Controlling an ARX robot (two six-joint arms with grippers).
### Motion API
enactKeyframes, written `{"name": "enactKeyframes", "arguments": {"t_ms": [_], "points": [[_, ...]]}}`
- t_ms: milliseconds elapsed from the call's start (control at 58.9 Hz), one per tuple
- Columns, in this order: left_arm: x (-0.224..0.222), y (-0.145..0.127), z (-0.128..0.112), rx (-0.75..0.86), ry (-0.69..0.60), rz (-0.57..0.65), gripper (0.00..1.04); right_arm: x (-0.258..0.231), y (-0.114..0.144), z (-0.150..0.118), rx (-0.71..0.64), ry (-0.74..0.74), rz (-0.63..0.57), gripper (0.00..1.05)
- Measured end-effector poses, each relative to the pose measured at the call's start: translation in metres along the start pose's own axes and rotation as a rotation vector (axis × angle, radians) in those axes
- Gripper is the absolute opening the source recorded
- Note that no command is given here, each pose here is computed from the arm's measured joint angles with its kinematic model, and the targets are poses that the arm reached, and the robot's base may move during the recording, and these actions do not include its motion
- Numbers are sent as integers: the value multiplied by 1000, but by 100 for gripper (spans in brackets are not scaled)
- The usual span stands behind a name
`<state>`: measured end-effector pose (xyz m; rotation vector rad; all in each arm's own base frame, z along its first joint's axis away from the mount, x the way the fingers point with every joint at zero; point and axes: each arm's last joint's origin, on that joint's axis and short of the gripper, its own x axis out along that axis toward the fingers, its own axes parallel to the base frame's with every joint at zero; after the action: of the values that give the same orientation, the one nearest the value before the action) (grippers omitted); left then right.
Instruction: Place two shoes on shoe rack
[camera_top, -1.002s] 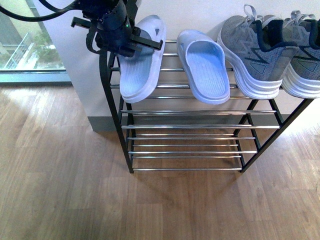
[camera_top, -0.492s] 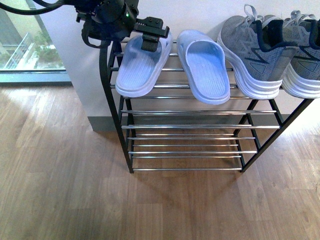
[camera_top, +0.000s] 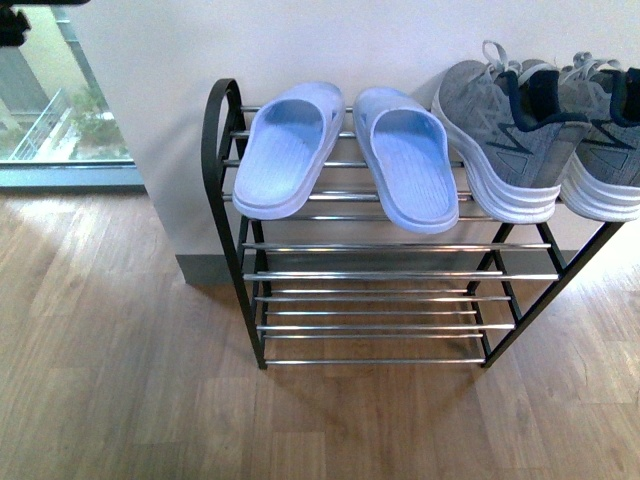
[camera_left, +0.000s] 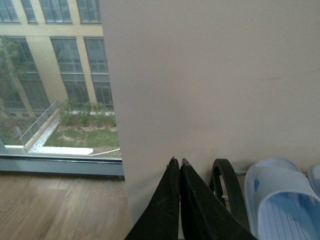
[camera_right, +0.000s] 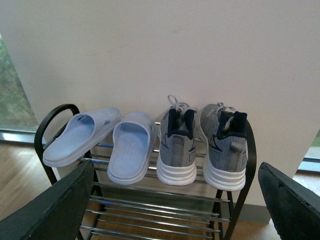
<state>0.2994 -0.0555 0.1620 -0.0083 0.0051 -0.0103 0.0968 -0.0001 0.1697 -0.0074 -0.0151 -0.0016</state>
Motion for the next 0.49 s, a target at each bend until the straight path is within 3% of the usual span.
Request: {"name": "enactKeyframes", "arguments": {"t_ms": [492], "points": [[-85, 36, 0, 0, 4, 9, 1, 0, 0, 0, 0, 0, 0, 95]]}}
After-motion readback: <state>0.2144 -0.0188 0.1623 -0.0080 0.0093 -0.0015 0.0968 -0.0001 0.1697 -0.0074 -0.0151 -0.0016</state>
